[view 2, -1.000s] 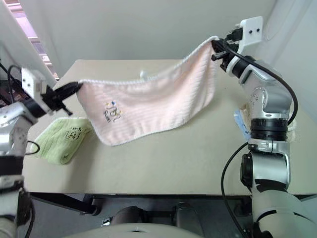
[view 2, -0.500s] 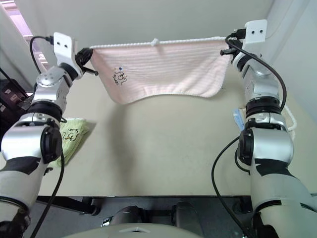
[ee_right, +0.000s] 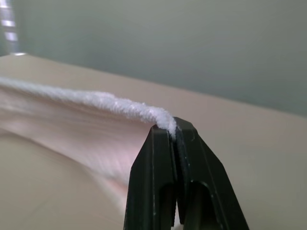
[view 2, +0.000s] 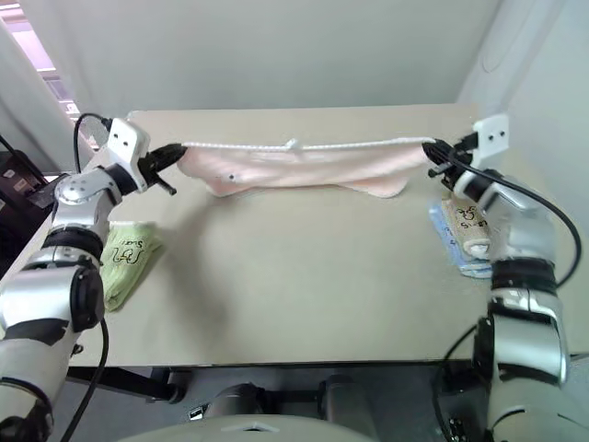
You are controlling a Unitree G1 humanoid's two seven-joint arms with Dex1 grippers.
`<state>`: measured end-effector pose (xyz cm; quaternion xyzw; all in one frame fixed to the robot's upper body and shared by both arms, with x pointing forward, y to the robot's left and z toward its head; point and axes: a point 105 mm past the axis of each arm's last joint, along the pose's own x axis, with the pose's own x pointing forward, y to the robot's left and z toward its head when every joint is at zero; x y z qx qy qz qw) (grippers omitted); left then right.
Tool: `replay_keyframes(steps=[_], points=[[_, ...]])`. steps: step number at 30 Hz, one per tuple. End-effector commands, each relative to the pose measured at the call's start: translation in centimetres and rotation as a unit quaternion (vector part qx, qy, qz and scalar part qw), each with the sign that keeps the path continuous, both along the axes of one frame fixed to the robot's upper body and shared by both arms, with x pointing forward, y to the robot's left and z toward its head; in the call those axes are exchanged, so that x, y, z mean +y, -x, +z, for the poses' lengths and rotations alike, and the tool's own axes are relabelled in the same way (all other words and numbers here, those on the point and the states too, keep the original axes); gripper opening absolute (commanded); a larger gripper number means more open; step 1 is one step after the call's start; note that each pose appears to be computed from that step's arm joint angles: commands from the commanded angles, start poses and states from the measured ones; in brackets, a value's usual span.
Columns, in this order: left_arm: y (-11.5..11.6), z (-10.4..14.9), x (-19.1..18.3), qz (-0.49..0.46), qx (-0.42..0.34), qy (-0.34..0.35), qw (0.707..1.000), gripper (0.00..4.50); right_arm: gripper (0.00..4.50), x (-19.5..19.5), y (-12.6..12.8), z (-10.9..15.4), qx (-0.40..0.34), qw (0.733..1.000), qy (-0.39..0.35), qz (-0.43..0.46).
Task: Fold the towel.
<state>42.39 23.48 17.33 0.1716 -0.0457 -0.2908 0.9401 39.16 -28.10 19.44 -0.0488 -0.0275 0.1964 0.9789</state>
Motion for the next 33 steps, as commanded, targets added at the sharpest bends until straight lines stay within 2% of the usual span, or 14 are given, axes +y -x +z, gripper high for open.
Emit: replay_keyframes(steps=[1, 6, 13, 22, 33], points=[[2.2, 2.1, 1.1, -0.052, -0.040, 0.003, 0.998, 0.03, 0.00, -0.6, 2.8, 2.4, -0.019, 1.000, -0.006, 0.016], [6.3, 0.3, 2.2, -0.088, -0.006, -0.015, 0.996, 0.03, 0.00, 0.1, 6.8, -0.3, 0.036, 0.998, 0.013, 0.054], [12.4, -1.7, 2.4, -0.119, 0.084, -0.024, 0.989, 0.03, 0.00, 1.4, 11.9, -3.6, 0.109, 0.988, 0.016, 0.109], [16.9, -3.4, 2.3, -0.117, 0.156, -0.027, 0.980, 0.03, 0.00, -0.3, 16.3, -5.3, 0.165, 0.980, 0.023, 0.105], [21.2, -5.1, 4.1, -0.095, 0.226, -0.059, 0.968, 0.03, 0.00, 0.8, 19.8, -5.7, 0.211, 0.966, 0.036, 0.144]])
